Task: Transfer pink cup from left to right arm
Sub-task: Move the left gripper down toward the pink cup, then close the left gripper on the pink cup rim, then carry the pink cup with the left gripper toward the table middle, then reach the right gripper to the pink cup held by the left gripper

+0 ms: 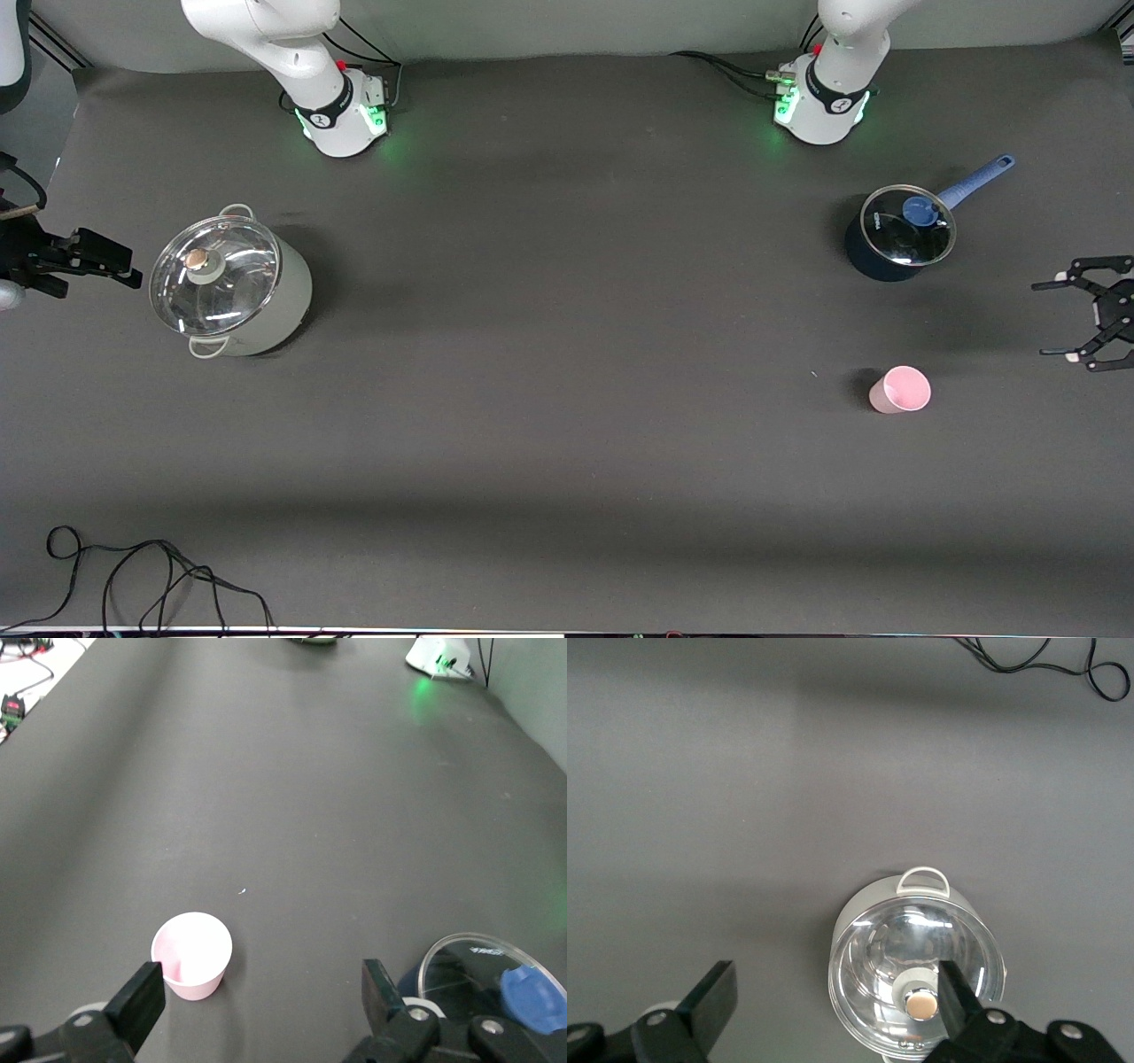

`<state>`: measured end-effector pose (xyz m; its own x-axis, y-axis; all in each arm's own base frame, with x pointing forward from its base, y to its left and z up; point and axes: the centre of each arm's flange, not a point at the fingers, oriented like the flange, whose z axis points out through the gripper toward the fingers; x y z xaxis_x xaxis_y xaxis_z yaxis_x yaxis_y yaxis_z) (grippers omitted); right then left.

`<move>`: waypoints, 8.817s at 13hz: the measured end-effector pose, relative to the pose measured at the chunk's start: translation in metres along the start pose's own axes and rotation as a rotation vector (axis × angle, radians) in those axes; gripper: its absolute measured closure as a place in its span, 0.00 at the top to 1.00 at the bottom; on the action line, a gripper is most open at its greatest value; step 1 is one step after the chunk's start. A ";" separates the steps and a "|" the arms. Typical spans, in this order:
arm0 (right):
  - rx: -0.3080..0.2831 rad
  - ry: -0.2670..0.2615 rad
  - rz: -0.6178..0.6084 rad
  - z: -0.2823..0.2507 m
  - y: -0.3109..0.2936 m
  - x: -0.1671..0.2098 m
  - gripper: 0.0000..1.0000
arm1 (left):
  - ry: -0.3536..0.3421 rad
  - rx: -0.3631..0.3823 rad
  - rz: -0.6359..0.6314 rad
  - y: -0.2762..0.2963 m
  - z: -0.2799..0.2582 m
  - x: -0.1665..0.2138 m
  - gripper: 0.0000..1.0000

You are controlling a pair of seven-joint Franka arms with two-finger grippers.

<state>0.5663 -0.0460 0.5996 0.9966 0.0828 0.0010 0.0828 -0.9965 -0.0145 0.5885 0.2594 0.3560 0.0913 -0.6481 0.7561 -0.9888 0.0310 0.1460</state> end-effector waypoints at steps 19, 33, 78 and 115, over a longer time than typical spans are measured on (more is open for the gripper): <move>0.000 0.000 0.000 0.000 0.000 0.000 1.00 | 0.417 0.203 0.079 -0.026 0.168 -0.212 1.00; 0.000 0.000 0.000 0.000 0.000 0.000 1.00 | 0.516 0.226 0.092 -0.057 0.228 -0.187 1.00; 0.011 -0.025 0.857 -0.018 -0.004 -0.017 1.00 | 0.575 0.461 -0.157 0.005 0.616 0.545 0.65; 0.150 -0.246 0.954 0.048 -0.294 0.062 0.45 | 0.582 0.460 -0.168 0.030 0.626 0.571 0.65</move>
<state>0.6041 0.2533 0.5554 0.6167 -0.7342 -0.2840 -0.7706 -0.6367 -0.0273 0.5367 -0.5864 0.3930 0.1663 -0.1062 0.9803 -0.8940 -0.4356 0.1045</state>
